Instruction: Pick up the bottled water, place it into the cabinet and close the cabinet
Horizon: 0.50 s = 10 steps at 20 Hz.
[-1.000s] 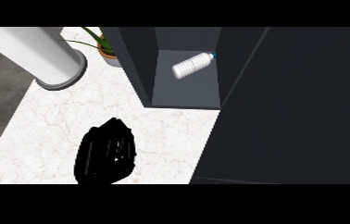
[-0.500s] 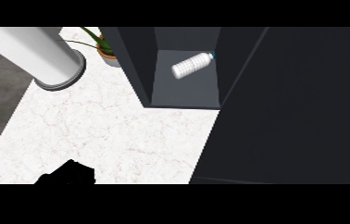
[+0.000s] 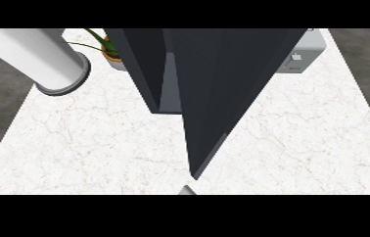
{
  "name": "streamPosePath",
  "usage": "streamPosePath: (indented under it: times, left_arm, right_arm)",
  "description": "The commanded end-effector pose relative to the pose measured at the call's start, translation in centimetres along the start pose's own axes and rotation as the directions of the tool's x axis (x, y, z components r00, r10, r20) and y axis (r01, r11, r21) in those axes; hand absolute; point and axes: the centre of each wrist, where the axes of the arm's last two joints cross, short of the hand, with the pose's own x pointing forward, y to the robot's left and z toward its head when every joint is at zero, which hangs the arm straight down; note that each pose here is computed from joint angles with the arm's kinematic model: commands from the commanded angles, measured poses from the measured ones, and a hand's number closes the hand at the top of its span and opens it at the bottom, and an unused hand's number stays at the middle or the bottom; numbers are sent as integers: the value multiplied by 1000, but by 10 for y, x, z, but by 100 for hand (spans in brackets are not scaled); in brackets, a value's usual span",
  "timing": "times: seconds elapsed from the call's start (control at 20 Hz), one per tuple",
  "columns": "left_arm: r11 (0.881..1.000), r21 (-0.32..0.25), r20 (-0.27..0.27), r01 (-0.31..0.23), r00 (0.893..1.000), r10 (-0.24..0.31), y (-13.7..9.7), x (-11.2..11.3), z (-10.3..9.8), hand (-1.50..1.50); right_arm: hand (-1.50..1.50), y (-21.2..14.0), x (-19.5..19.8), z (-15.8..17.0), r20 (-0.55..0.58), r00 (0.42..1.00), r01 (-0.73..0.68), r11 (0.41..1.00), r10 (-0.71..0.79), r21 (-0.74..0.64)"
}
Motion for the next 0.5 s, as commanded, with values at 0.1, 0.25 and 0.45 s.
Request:
streamPosePath:
  times: [0.1, 0.25, 0.45]
  left_arm:
    - [1000, 27, 13, 0, 1000, -1, 22, 26, 19, 150]
    - [1000, 11, 13, 14, 1000, -14, 33, 36, 23, 150]
    - [1000, 26, 9, 17, 1000, -17, 36, 26, 31, 150]
  right_arm:
    - [150, 0, -11, -52, -7, 999, 34, 997, -35, -67]
    - [150, -24, -7, -82, -31, 999, 28, 997, -30, -65]
    - [150, -32, -9, -108, -40, 999, 31, 997, -34, -68]
